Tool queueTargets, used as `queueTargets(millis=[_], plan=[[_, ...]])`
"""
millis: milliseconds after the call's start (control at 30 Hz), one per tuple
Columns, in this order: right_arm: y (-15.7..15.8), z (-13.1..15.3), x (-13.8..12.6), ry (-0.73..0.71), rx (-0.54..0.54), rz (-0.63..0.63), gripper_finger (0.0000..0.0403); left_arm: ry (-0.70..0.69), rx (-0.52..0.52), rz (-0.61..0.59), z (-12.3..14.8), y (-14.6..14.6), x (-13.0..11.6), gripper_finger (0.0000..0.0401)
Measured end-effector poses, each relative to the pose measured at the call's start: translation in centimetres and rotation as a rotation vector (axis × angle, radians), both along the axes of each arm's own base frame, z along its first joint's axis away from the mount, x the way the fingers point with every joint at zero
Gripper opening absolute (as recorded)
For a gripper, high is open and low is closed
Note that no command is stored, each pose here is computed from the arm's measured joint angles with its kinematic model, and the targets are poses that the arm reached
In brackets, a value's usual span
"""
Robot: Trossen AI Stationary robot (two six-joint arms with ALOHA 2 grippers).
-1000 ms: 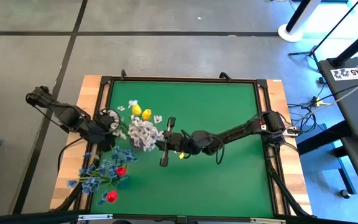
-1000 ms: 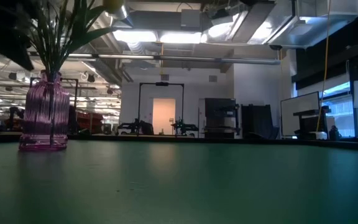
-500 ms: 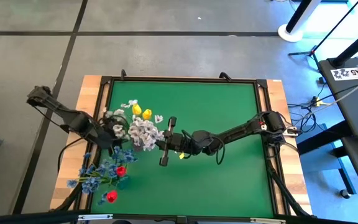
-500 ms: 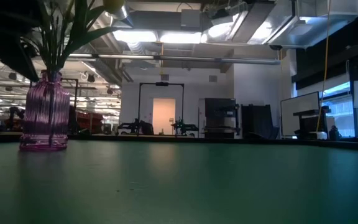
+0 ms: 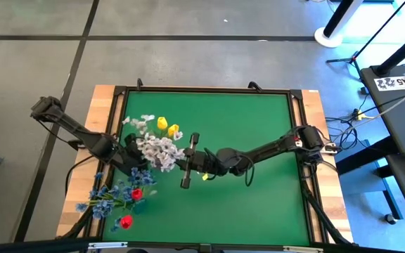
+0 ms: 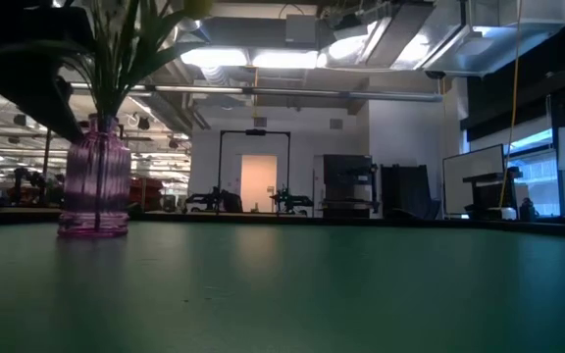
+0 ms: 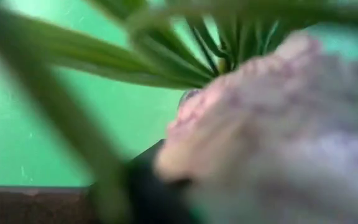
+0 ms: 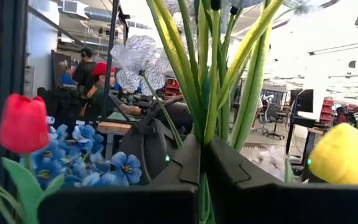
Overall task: Sort flowers into vase by color
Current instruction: Put the white flowers into the violet vase
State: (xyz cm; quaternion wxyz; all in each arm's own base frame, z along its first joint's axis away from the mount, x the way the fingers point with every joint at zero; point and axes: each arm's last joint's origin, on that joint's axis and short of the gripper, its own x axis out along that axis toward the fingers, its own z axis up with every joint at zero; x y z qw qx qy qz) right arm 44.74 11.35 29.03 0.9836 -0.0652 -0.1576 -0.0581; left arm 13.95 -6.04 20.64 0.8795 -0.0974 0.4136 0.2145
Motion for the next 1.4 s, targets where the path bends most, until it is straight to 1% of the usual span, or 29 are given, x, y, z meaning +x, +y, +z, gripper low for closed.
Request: queueTargets(millis=[200,433,500,633,767,833,933,1033,1167,1333,1400], plan=[[1.1,1.8,-1.3,0.052,-0.004,-0.013,0.0010,-0.025,0.013,-0.046,-0.1,-0.5,0.9,0.0192],[3.1,2.9,-2.8,0.120,-0.022,0.017,0.0010,-0.121,0.048,-0.174,-0.2,-1.8,3.2,0.0192],[3.9,2.8,-3.2,0.146,-0.029,0.004,0.0010,-0.139,0.065,-0.207,-0.3,-2.1,3.8,0.0192],[5.7,1.9,-4.1,0.192,-0.071,-0.077,0.0010,-0.158,0.077,-0.253,-0.6,-2.7,4.7,0.0192],[7.2,1.5,-4.9,0.203,-0.094,-0.062,0.0010,-0.156,0.066,-0.266,-0.6,-2.7,4.7,0.0192],[7.6,1.7,-5.1,0.181,-0.116,-0.062,0.0010,-0.159,0.064,-0.267,-0.5,-2.7,4.6,0.0192],[7.5,2.2,-5.1,0.130,-0.134,-0.033,0.0010,-0.158,0.063,-0.267,-0.5,-2.7,4.6,0.0192],[6.5,1.9,-4.4,0.117,-0.140,-0.025,0.0010,-0.159,0.063,-0.267,-0.5,-2.7,4.6,0.0192],[5.1,0.8,-3.2,0.146,-0.150,-0.070,0.0010,-0.156,0.067,-0.270,-0.5,-2.7,4.6,0.0192],[4.2,1.0,-2.9,0.133,-0.146,-0.094,0.0010,-0.137,0.077,-0.275,-0.4,-2.5,4.3,0.0192],[4.3,1.0,-3.0,0.131,-0.169,-0.111,0.0010,-0.140,0.076,-0.275,-0.2,-2.3,4.0,0.0192]])
